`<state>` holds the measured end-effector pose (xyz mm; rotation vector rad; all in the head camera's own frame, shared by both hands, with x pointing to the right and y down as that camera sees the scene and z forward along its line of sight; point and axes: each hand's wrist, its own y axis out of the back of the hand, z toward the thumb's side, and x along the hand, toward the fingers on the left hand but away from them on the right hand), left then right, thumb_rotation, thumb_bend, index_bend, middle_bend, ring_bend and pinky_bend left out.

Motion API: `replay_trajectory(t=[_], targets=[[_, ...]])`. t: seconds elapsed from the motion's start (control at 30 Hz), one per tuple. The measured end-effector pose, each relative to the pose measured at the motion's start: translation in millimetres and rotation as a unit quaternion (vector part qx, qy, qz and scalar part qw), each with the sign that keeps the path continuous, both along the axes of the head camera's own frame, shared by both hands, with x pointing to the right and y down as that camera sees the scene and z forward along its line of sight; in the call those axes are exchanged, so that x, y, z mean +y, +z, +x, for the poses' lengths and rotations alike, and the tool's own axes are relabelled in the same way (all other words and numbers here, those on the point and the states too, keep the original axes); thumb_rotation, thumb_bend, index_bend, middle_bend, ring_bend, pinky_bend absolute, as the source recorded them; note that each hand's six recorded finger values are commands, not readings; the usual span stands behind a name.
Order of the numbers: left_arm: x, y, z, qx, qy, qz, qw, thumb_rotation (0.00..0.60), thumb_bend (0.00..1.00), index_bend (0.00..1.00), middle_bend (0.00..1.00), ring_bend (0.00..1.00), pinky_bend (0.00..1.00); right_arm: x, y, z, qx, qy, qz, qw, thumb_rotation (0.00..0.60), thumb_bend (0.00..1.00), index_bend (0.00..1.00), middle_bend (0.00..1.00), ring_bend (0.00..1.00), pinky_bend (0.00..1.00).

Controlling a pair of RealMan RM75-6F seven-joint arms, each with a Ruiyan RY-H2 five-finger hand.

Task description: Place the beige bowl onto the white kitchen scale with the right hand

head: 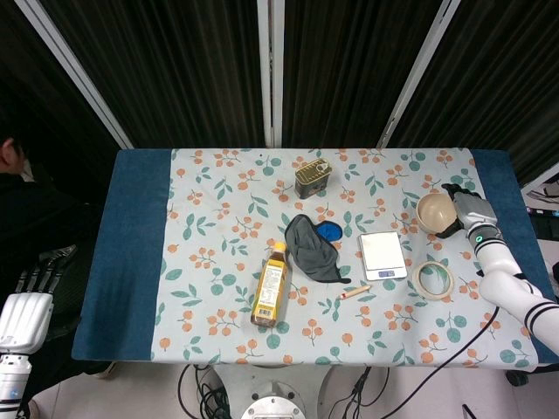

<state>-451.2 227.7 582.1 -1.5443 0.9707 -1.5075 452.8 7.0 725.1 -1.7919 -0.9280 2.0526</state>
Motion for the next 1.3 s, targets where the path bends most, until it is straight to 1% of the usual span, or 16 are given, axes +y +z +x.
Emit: replay_trajectory(t=[0.2, 0.47, 0.67, 0.73, 0.77, 0.8, 0.9, 0.97, 1.07, 1.17, 1.3], targets=[[0.1, -1.0, -2.4, -0.002, -0.004, 0.0, 1.0, 0.6, 0.12, 0.11, 0.05, 0.0, 0.05, -2.2, 7.3, -12.0, -0.008, -0.006, -0.009, 0.9999, 0.6, 0.0, 0.0, 0.0, 0.0, 0.0], [0.9, 1.5, -4.6, -0.002, -0.007, -0.004, 1.0, 0.6, 0.12, 0.11, 0.05, 0.0, 0.04, -4.7, 11.9, -12.1, -0.007, -0.002, -0.016, 0.9998, 0.6, 0.0, 0.0, 0.0, 0.0, 0.0], [1.1, 2.4, -5.7, -0.002, -0.008, -0.005, 0.9999, 0.6, 0.12, 0.11, 0.05, 0.0, 0.05, -3.1, 16.6, -12.4, -0.008, 0.0, -0.031, 0.9995, 0.6, 0.0, 0.0, 0.0, 0.0, 0.0], [1.2, 2.7, -5.8, -0.002, -0.009, -0.006, 0.9999, 0.6, 0.12, 0.11, 0.05, 0.0, 0.05, -2.4, 18.2, -12.4, -0.008, 0.0, -0.037, 0.9993, 0.6, 0.0, 0.0, 0.0, 0.0, 0.01], [1.3, 3.0, -5.9, -0.002, -0.009, -0.006, 0.9999, 0.6, 0.12, 0.11, 0.05, 0.0, 0.05, -2.0, 18.9, -12.8, -0.008, -0.001, -0.039, 0.9992, 0.6, 0.0, 0.0, 0.0, 0.0, 0.04], [1.4, 3.2, -5.9, -0.002, -0.009, -0.007, 0.9999, 0.6, 0.12, 0.11, 0.05, 0.0, 0.05, -2.0, 19.4, -13.4, -0.009, -0.001, -0.04, 0.9992, 0.6, 0.0, 0.0, 0.01, 0.0, 0.09], [2.3, 4.3, -5.7, -0.002, -0.008, -0.01, 0.9999, 0.6, 0.12, 0.11, 0.05, 0.0, 0.05, -4.8, 18.7, -13.5, -0.006, -0.003, -0.028, 0.9996, 0.6, 0.02, 0.01, 0.07, 0.05, 0.24], [3.1, 5.2, -5.5, -0.003, -0.007, -0.012, 0.9999, 0.6, 0.12, 0.11, 0.05, 0.0, 0.04, -6.6, 17.8, -13.0, -0.002, -0.005, -0.019, 0.9998, 0.6, 0.03, 0.04, 0.12, 0.09, 0.29], [4.2, 6.1, -5.7, -0.004, -0.009, -0.014, 0.9999, 0.6, 0.12, 0.11, 0.05, 0.0, 0.05, -7.8, 17.3, -12.3, 0.002, -0.008, -0.009, 0.9999, 0.6, 0.06, 0.13, 0.17, 0.14, 0.33], [4.3, 6.6, -6.0, -0.004, -0.009, -0.016, 0.9998, 0.6, 0.12, 0.11, 0.05, 0.0, 0.05, -6.8, 17.7, -11.3, 0.002, -0.007, -0.004, 1.0, 0.6, 0.08, 0.19, 0.19, 0.17, 0.36], [3.6, 6.4, -5.1, -0.004, -0.008, -0.015, 0.9998, 0.6, 0.12, 0.11, 0.05, 0.0, 0.05, -7.8, 15.8, -11.7, 0.002, -0.009, 0.001, 1.0, 0.6, 0.09, 0.22, 0.21, 0.19, 0.37]])
